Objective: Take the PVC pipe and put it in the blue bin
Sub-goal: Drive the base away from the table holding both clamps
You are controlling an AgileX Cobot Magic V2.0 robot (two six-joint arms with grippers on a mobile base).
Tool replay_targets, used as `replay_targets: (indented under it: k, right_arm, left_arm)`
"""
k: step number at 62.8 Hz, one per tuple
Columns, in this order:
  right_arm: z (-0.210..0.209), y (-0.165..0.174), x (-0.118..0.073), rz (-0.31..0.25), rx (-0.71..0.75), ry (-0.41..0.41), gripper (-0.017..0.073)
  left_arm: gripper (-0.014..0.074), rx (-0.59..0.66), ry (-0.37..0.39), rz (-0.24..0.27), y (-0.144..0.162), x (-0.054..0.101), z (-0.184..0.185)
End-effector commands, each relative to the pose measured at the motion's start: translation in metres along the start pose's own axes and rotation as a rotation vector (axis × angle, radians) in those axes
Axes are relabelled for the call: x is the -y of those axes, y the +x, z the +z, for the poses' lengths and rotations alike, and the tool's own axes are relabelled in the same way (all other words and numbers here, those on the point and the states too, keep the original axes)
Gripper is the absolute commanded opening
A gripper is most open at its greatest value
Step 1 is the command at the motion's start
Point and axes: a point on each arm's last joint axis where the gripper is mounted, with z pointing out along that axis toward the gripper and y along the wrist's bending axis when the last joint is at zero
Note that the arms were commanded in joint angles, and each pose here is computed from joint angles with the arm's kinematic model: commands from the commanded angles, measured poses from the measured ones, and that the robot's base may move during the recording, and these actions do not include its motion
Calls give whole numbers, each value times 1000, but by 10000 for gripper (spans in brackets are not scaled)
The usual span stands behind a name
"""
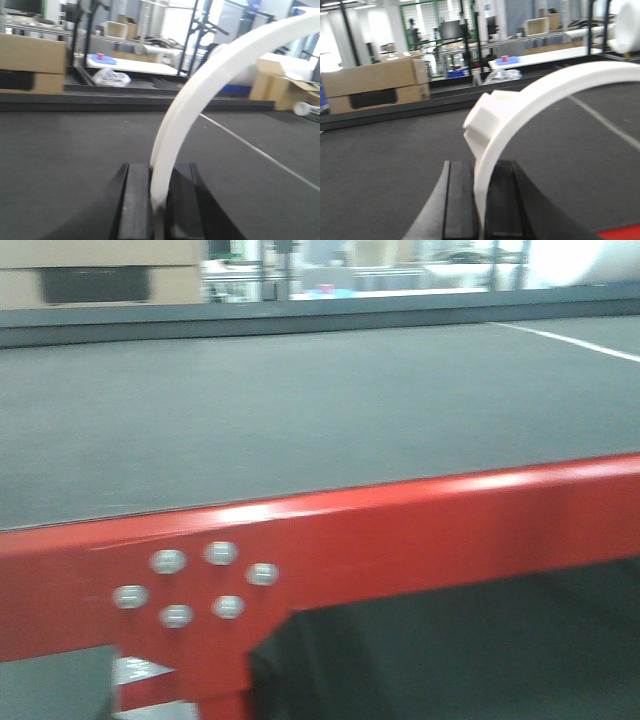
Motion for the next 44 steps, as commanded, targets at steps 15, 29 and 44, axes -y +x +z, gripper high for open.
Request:
replay_targets:
  k: [15, 29, 44]
  right_arm:
    - [-2, -2, 0, -6, 26, -6, -168]
    - [-2, -2, 0, -6, 26, -6, -168]
    - [-2, -2, 0, -6, 26, -6, -168]
  left_arm:
    - [-111, 38, 0, -10, -4, 0, -2]
    - [-111, 38, 0, -10, -4, 0, -2]
    - [-111, 38, 0, -10, -4, 0, -2]
